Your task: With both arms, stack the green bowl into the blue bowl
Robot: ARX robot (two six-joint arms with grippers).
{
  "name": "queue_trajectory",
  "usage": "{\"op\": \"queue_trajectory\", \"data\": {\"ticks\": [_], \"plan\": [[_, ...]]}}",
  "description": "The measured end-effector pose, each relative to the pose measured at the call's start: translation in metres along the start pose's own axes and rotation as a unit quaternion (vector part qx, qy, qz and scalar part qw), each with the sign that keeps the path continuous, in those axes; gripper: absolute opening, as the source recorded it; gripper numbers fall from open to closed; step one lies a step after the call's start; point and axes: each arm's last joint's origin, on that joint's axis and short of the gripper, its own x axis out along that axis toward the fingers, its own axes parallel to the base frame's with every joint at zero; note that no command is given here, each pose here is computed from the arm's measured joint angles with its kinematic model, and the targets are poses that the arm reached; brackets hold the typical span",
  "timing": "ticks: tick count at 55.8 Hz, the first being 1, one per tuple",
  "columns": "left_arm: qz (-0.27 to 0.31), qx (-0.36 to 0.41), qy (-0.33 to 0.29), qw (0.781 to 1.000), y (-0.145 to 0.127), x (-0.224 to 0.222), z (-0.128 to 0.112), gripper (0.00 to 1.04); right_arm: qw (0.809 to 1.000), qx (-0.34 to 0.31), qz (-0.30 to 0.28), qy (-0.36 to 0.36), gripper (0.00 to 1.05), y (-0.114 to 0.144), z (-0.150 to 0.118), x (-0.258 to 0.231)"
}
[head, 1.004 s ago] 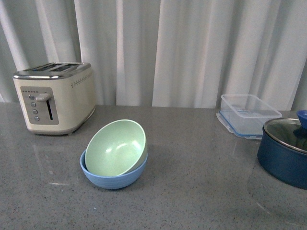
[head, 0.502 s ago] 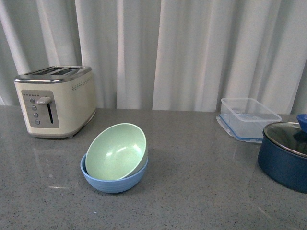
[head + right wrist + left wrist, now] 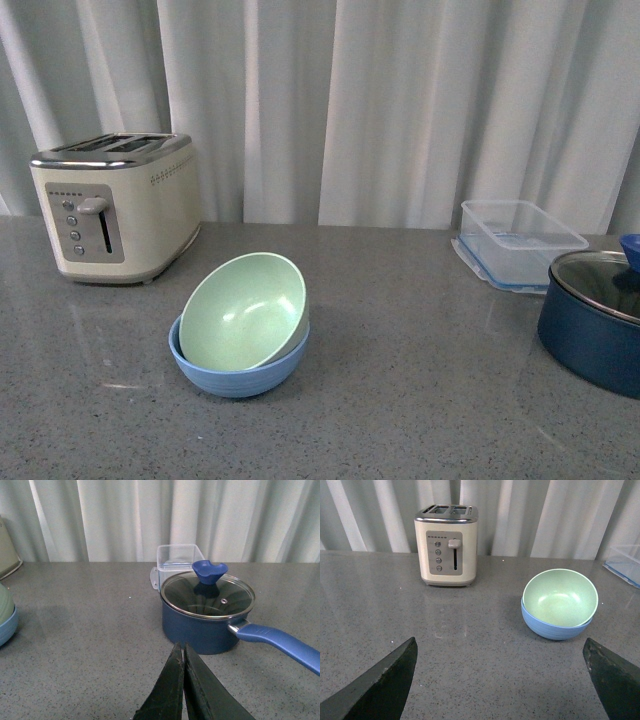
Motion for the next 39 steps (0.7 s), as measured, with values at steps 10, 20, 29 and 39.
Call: {"op": "queue_trajectory", "data": {"ticks": [10,20,29,39], "plan": [[0.0,0.0,0.0,1.0,0.0,0.0,0.0,0.98,1.0,0.0,0.0,-0.002,0.01,0.0,0.001,-0.006],[0.0,0.0,0.0,1.0,0.0,0.0,0.0,0.98,1.0,0.0,0.0,-0.003,0.01,0.0,0.002,-0.011],[0.0,0.0,0.0,1.0,0.0,0.0,0.0,0.98,1.0,0.0,0.0,-0.004,0.01,0.0,0.002,-0.015],[0.0,0.0,0.0,1.0,0.0,0.0,0.0,0.98,1.0,0.0,0.0,-0.004,0.01,0.0,0.002,-0.019]]}}
